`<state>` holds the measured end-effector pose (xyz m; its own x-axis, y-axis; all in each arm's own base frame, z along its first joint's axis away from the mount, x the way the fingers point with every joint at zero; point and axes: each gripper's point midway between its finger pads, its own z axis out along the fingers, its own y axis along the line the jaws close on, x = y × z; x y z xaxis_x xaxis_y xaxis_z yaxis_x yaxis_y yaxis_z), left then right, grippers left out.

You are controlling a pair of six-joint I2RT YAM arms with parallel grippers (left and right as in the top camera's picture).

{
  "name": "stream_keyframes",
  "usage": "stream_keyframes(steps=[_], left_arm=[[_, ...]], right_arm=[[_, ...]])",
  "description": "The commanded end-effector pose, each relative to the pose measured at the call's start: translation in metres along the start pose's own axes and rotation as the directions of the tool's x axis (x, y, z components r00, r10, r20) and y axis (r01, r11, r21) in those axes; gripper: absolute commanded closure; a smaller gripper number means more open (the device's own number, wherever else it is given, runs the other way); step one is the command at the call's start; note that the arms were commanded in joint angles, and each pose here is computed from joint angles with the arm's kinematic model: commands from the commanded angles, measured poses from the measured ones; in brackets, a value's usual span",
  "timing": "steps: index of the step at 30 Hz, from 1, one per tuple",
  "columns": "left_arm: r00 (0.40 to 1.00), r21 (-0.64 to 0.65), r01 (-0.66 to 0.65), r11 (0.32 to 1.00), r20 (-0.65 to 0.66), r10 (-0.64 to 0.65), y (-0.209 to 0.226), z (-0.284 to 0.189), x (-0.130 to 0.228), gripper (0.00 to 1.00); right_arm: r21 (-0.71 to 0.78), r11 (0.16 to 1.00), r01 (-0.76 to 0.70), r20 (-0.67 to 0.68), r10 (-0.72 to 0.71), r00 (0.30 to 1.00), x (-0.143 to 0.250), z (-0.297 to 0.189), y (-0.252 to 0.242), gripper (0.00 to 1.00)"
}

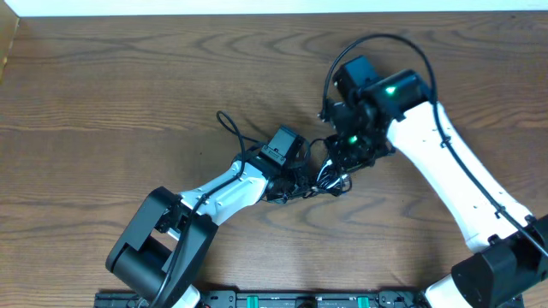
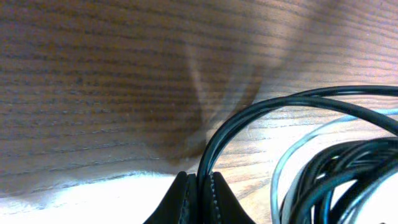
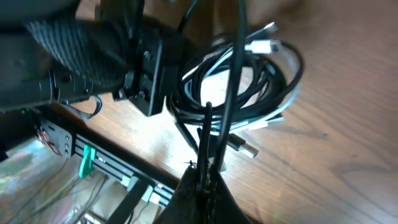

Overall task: Untangle cables
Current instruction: 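Release the cables and lift the right gripper up and away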

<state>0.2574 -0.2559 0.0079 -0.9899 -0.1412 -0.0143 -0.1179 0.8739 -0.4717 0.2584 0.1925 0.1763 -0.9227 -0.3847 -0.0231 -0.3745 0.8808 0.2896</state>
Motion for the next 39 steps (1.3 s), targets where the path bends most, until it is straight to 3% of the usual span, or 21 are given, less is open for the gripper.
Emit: stream_keyframes(steps=[1, 10, 19, 31, 39], left_arm=[[1.0, -0.062, 0.013, 0.998, 0.008, -0.013, 0.017, 0.006, 0.001, 0.92], [1.0, -0.078, 0.015, 0.997, 0.018, -0.014, 0.02, 0.007, 0.0, 0.92], [1.0, -0.078, 0.015, 0.997, 0.018, -0.014, 0.02, 0.007, 0.0, 0.92], [1.0, -0.078, 0.016, 0.997, 0.017, -0.014, 0.02, 0.007, 0.0, 0.92], [1.0, -0.078, 0.015, 0.997, 0.018, -0.014, 0.02, 0.007, 0.0, 0.92]], right_arm=[[0.045, 0.999, 0.005, 0.084, -0.008, 0.996, -0.012, -0.025, -0.013, 0.99], [0.369, 0.92, -0.133, 0.212, 0.056, 0.976, -0.029, -0.059, -0.074, 0.99], [0.428, 0.894, -0.133, 0.312, -0.008, 0.95, -0.055, -0.07, -0.084, 0.99], [0.471, 0.882, 0.017, 0.207, -0.129, 0.97, -0.048, -0.062, -0.087, 0.98], [0.633, 0.773, 0.045, 0.119, -0.155, 0.981, -0.038, -0.066, -0.118, 0.97]])
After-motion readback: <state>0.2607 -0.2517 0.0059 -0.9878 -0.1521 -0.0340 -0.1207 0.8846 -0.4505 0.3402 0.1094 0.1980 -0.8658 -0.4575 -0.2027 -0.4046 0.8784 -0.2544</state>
